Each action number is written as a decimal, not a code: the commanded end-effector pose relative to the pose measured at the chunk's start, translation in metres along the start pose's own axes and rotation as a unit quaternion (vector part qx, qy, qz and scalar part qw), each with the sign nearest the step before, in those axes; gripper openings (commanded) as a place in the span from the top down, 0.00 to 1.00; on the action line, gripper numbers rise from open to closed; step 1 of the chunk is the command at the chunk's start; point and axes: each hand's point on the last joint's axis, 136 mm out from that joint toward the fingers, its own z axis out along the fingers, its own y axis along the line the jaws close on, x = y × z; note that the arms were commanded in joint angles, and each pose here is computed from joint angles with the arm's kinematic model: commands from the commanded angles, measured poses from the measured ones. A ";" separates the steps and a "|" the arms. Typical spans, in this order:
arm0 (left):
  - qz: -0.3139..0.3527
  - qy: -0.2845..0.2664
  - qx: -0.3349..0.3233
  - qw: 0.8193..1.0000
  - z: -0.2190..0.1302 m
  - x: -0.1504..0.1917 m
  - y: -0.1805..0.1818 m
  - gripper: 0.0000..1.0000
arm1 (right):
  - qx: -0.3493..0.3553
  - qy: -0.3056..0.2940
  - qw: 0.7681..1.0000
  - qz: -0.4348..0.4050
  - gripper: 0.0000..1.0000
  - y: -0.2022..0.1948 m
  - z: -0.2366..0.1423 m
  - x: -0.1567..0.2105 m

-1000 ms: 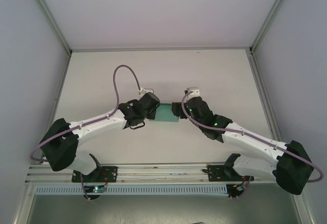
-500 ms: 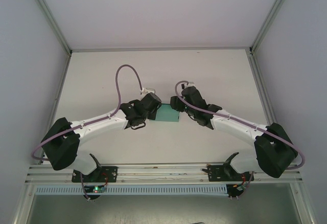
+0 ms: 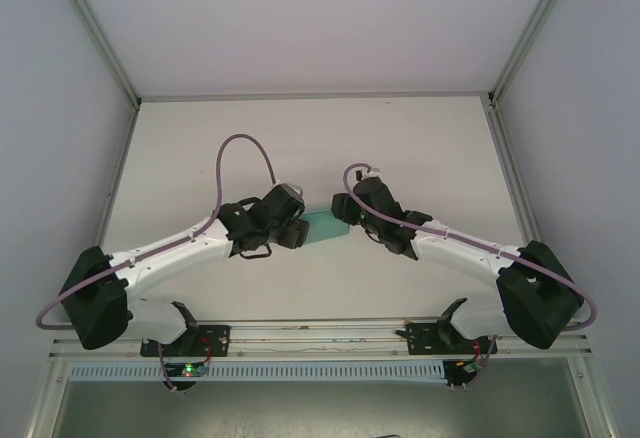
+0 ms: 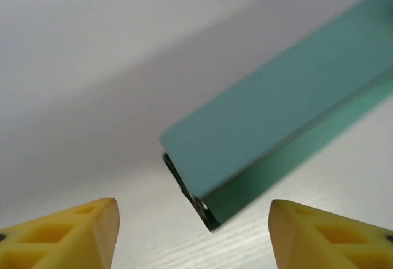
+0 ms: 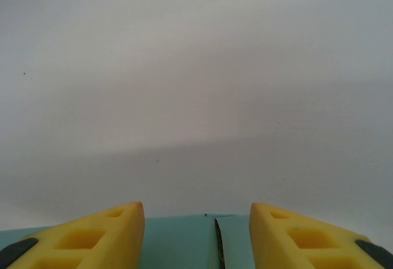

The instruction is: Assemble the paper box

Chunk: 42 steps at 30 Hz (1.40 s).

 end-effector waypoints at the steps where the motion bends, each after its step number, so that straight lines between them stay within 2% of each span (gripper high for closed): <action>1: 0.008 0.017 0.047 0.999 -0.018 0.003 -0.018 0.29 | 0.060 0.072 0.996 -0.013 0.52 -0.036 0.007 0.048; 4: -0.046 0.012 0.038 0.998 -0.018 -0.005 -0.008 0.25 | 0.059 0.076 0.995 -0.020 0.52 -0.036 0.008 0.051; 7: -0.125 0.010 0.035 0.992 -0.013 -0.016 0.012 0.14 | 0.061 0.080 0.995 -0.026 0.53 -0.040 0.010 0.056; 10: -0.182 0.009 0.081 0.980 -0.001 -0.026 0.019 0.15 | 0.060 0.084 0.994 -0.028 0.54 -0.043 0.012 0.059; 12: -0.198 0.014 0.103 0.975 0.005 -0.029 0.018 0.17 | 0.063 0.088 0.994 -0.030 0.54 -0.044 0.014 0.061; 17: -0.210 0.024 0.093 0.973 0.014 -0.022 0.024 0.21 | 0.062 0.094 0.993 -0.029 0.54 -0.045 0.017 0.065; 26: -0.268 0.069 0.039 0.960 0.045 0.024 0.056 0.36 | 0.053 0.096 0.994 -0.024 0.55 -0.055 0.019 0.077; 30: -0.314 0.107 0.029 0.943 0.063 0.050 0.066 0.49 | 0.025 0.101 0.995 0.000 0.59 -0.065 0.025 0.088; 32: -0.331 0.116 0.046 0.935 0.071 0.060 0.063 0.51 | 0.019 0.095 0.995 -0.005 0.63 -0.070 0.026 0.091; 35: -0.338 0.130 0.034 0.932 0.075 0.076 0.067 0.63 | 0.018 0.095 0.995 -0.027 0.66 -0.078 0.026 0.099; 36: -0.338 0.134 0.026 0.931 0.075 0.080 0.070 0.65 | 0.020 0.095 0.995 -0.030 0.69 -0.082 0.027 0.103; 39: -0.337 0.141 0.014 0.931 0.074 0.088 0.074 0.67 | 0.000 0.082 0.996 -0.031 0.87 -0.089 0.029 0.113; 42: -0.336 0.148 -0.003 0.930 0.073 0.096 0.080 0.70 | -0.023 0.064 0.997 -0.033 0.89 -0.095 0.027 0.119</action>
